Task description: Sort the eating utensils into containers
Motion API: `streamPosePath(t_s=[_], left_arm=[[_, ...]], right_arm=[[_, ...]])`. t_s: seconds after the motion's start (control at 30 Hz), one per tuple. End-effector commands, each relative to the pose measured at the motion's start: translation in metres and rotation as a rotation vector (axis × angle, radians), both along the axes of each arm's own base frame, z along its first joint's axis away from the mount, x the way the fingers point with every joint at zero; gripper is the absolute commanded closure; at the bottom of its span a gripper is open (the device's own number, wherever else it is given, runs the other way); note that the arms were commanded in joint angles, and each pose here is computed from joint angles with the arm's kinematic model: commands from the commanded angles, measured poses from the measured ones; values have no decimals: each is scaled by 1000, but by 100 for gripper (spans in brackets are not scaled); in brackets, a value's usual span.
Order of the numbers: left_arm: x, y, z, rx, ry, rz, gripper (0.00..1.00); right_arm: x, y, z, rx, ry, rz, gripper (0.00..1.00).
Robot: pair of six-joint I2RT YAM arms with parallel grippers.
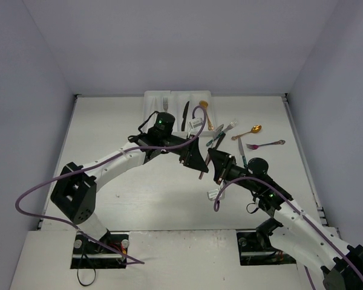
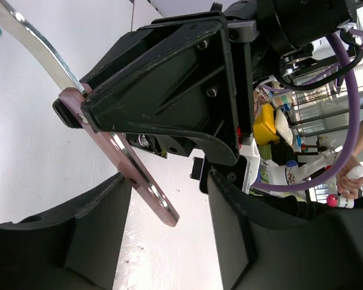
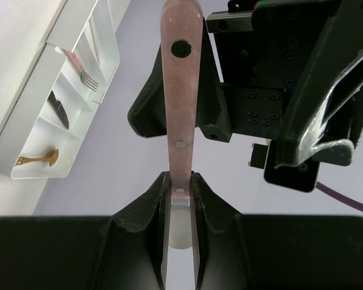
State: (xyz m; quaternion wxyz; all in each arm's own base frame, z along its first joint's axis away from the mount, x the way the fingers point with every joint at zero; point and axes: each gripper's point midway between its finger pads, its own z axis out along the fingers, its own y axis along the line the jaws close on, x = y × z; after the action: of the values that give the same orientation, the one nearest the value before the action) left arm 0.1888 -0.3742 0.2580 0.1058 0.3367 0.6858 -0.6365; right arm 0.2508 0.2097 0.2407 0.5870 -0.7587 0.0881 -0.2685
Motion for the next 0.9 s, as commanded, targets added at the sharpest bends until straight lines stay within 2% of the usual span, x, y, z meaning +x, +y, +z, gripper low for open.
streamPosePath(t_s=[0.0, 0.13, 0.17, 0.23, 0.3, 0.4, 0.53, 0.63, 0.73, 0.87], left_arm=[[-1, -7, 38, -101, -104, -32, 60], [1, -9, 37, -95, -94, -21, 84], [3, -9, 36, -90, -90, -9, 95], [8, -9, 35, -80, -85, 22, 100], [11, -10, 34, -72, -85, 46, 100], [17, -11, 34, -72, -88, 77, 100], [43, -10, 41, -78, -127, 165, 100], [84, -5, 49, -79, -169, 290, 100], [160, 10, 39, -2, -206, 537, 100], [226, 11, 35, 103, -263, 734, 100]], right_arm=[[-2, 8, 64, 19, -280, 31, 100], [-2, 7, 63, 21, -280, 30, 98], [-2, 7, 63, 21, -280, 28, 94], [-4, 6, 63, 25, -281, 28, 75], [-6, 4, 66, 36, -286, 26, 39], [-10, -2, 68, 55, -286, 10, 17], [-15, -18, 72, 106, -277, -52, 11], [-15, -34, 62, 134, -213, -123, 10], [-10, -63, 51, 200, -100, -275, 10], [4, -98, 33, 348, 154, -504, 9]])
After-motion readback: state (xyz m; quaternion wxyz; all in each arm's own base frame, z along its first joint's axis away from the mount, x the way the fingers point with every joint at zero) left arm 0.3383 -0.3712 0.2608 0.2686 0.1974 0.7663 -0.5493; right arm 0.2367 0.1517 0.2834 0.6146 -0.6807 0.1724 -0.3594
